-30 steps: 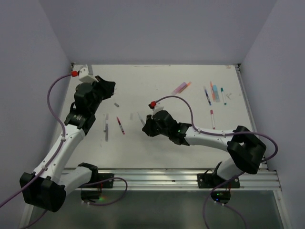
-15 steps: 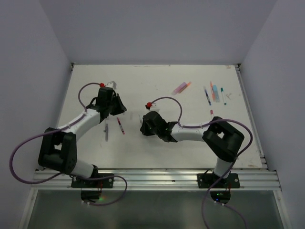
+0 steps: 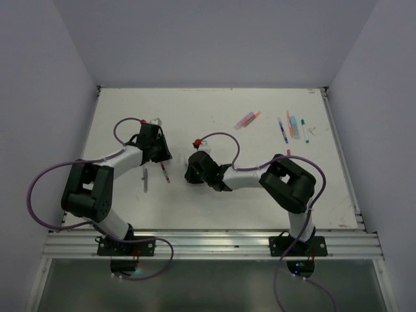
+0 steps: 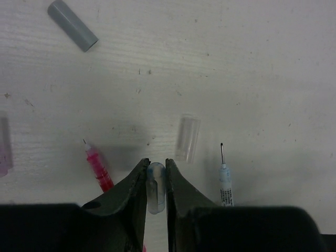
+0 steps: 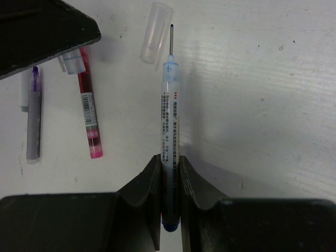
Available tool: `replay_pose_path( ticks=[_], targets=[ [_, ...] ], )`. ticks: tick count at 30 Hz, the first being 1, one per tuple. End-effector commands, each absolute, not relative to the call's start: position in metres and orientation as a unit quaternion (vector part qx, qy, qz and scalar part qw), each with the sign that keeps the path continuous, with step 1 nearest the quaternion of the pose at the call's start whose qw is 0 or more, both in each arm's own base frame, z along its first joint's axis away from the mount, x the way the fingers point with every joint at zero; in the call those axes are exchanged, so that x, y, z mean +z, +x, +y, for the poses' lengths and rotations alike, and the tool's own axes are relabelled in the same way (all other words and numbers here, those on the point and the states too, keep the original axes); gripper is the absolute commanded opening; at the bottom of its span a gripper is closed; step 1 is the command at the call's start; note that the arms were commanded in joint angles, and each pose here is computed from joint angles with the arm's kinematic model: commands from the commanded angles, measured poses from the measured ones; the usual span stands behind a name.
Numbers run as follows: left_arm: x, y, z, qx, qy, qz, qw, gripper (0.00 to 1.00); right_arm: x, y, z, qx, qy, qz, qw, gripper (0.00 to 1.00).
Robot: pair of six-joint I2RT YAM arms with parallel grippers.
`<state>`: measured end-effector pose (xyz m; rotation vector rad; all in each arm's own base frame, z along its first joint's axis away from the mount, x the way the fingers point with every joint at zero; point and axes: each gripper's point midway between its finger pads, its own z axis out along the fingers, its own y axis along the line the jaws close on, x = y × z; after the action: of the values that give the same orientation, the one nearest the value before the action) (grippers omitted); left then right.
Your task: Open the pen caps
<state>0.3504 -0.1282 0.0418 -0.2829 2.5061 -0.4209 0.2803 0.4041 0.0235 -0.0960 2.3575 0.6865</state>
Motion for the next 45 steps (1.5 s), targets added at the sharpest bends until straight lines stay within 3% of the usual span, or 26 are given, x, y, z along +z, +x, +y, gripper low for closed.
replay_pose_path(
  ticks=[1, 10, 12, 14, 21, 30, 34, 36, 41, 45],
  targets=[
    [0.031, 0.348, -0.122, -0.136, -0.104, 0.945, 0.279, 0.22, 0.036, 0.286, 0.422, 0.289, -0.023, 0.893, 0.344, 0.13],
    [0.023, 0.348, -0.118, -0.122, -0.115, 0.948, 0.270, 0.49, 0.027, 0.282, 0.427, 0.291, -0.024, 0.898, 0.330, 0.15],
    [0.028, 0.349, -0.119, -0.125, -0.116, 0.947, 0.273, 0.61, 0.027, 0.282, 0.429, 0.291, -0.025, 0.898, 0.329, 0.18],
    [0.041, 0.352, -0.120, -0.132, -0.117, 0.942, 0.286, 0.73, 0.026, 0.282, 0.428, 0.291, -0.025, 0.899, 0.328, 0.21],
    [0.121, 0.365, -0.119, -0.151, -0.119, 0.911, 0.364, 0.92, 0.027, 0.280, 0.428, 0.290, -0.028, 0.899, 0.327, 0.29],
    [0.193, 0.370, -0.101, -0.128, -0.118, 0.883, 0.436, 1.00, 0.053, 0.284, 0.414, 0.273, -0.036, 0.894, 0.354, 0.36],
    [0.216, 0.368, -0.089, -0.113, -0.113, 0.875, 0.457, 1.00, 0.078, 0.292, 0.384, 0.220, -0.053, 0.892, 0.391, 0.46],
    [0.231, 0.365, -0.080, -0.096, -0.109, 0.866, 0.479, 1.00, 0.101, 0.303, 0.366, 0.199, -0.064, 0.882, 0.421, 0.56],
    [0.246, 0.350, -0.058, -0.051, -0.102, 0.850, 0.514, 1.00, 0.108, 0.322, 0.273, 0.081, -0.052, 0.904, 0.416, 0.69],
    [0.250, 0.331, -0.037, -0.021, -0.115, 0.823, 0.556, 1.00, 0.113, 0.350, 0.150, -0.021, 0.046, 0.910, 0.411, 0.70]
  ],
)
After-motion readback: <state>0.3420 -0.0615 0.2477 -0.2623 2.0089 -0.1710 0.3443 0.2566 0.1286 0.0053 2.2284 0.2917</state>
